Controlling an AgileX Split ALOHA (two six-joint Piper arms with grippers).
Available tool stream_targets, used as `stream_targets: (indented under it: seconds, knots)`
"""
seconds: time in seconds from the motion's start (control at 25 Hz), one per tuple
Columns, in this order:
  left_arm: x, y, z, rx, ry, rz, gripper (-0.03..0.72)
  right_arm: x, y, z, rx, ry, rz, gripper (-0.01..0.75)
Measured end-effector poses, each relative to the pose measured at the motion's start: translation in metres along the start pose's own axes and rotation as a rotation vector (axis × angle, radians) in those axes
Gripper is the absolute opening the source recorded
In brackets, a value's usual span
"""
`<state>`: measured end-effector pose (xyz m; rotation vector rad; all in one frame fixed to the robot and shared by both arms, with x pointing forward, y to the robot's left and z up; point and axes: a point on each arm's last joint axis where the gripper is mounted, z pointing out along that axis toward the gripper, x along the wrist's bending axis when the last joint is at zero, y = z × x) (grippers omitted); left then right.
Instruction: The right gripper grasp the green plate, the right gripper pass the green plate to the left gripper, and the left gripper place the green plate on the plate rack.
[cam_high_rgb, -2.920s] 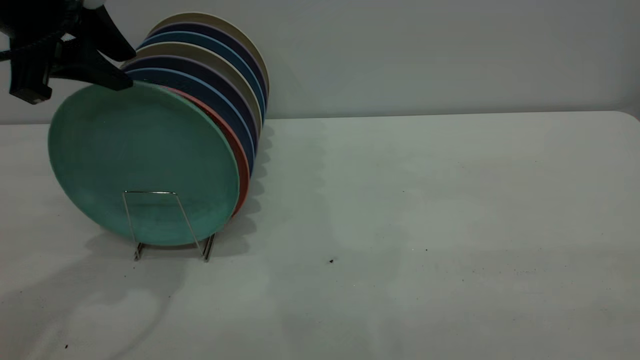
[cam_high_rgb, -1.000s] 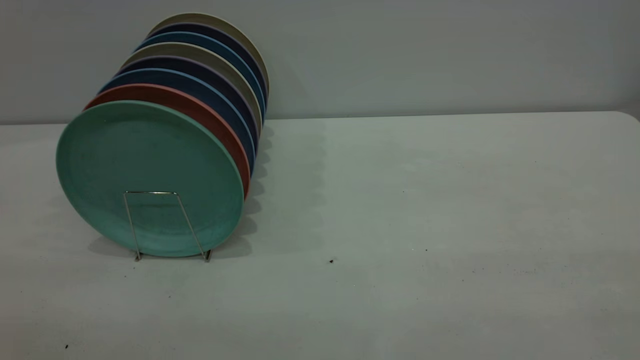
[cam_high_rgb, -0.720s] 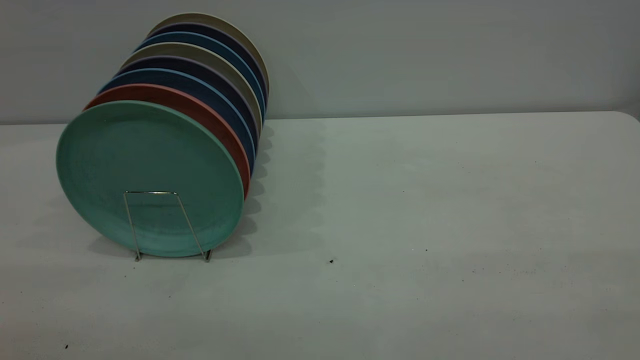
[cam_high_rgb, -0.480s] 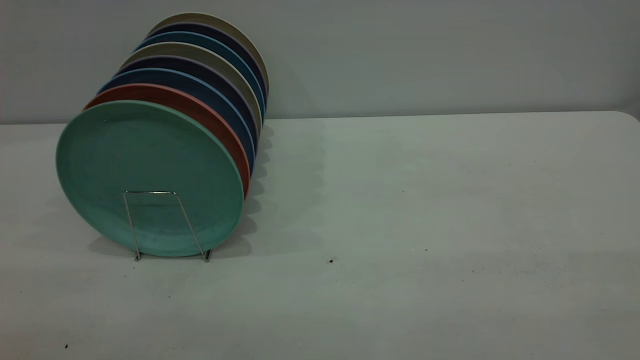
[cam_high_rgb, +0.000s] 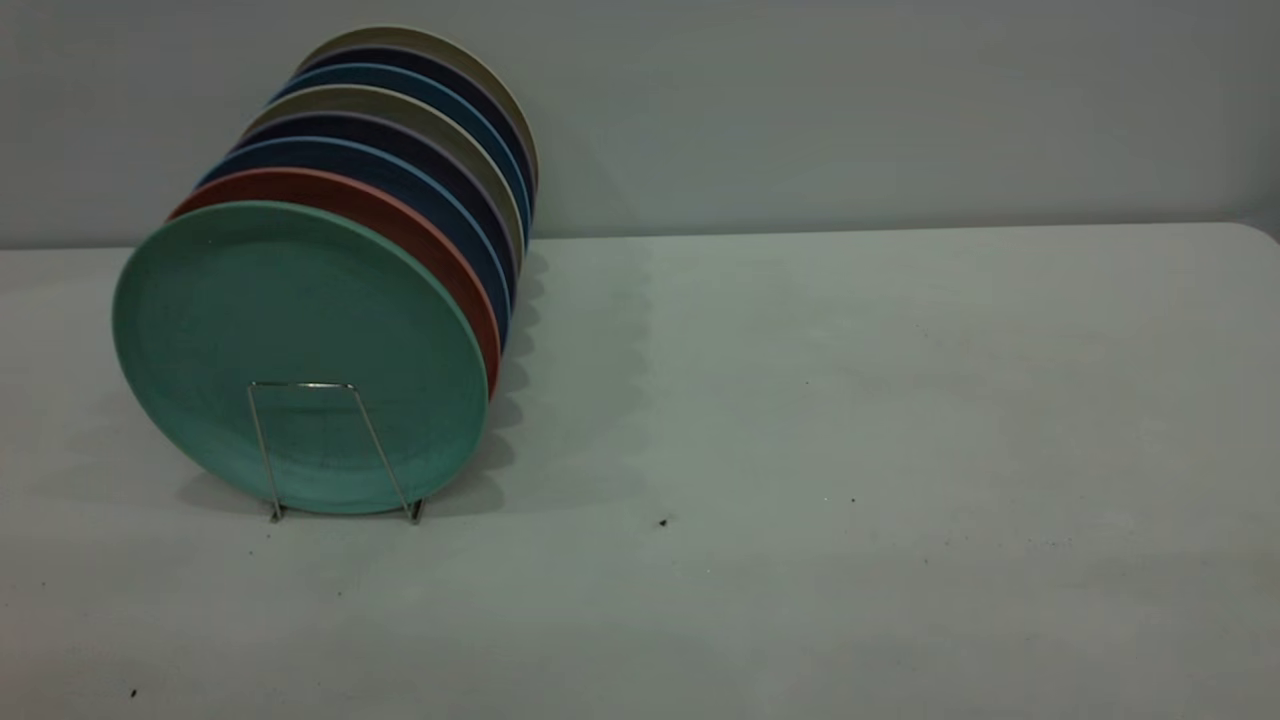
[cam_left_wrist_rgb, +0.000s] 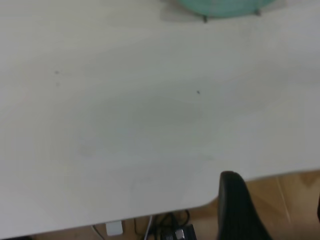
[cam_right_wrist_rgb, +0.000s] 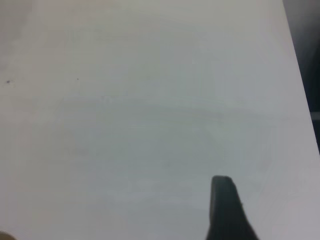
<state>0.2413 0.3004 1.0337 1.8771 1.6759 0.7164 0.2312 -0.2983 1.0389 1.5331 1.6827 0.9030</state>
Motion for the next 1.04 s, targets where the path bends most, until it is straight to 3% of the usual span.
stream_targets:
  seconds: [0.28,1.04]
  knots:
    - [-0.001,-0.014,-0.012,-0.127,0.025,-0.012,0.42,0.0,0.0,0.0,-0.001,0.0,0.0,0.459]
    - [-0.002,-0.015,-0.012,-0.137,0.026,-0.012,0.42,0.0,0.0,0.0,-0.001,0.0,0.0,0.459]
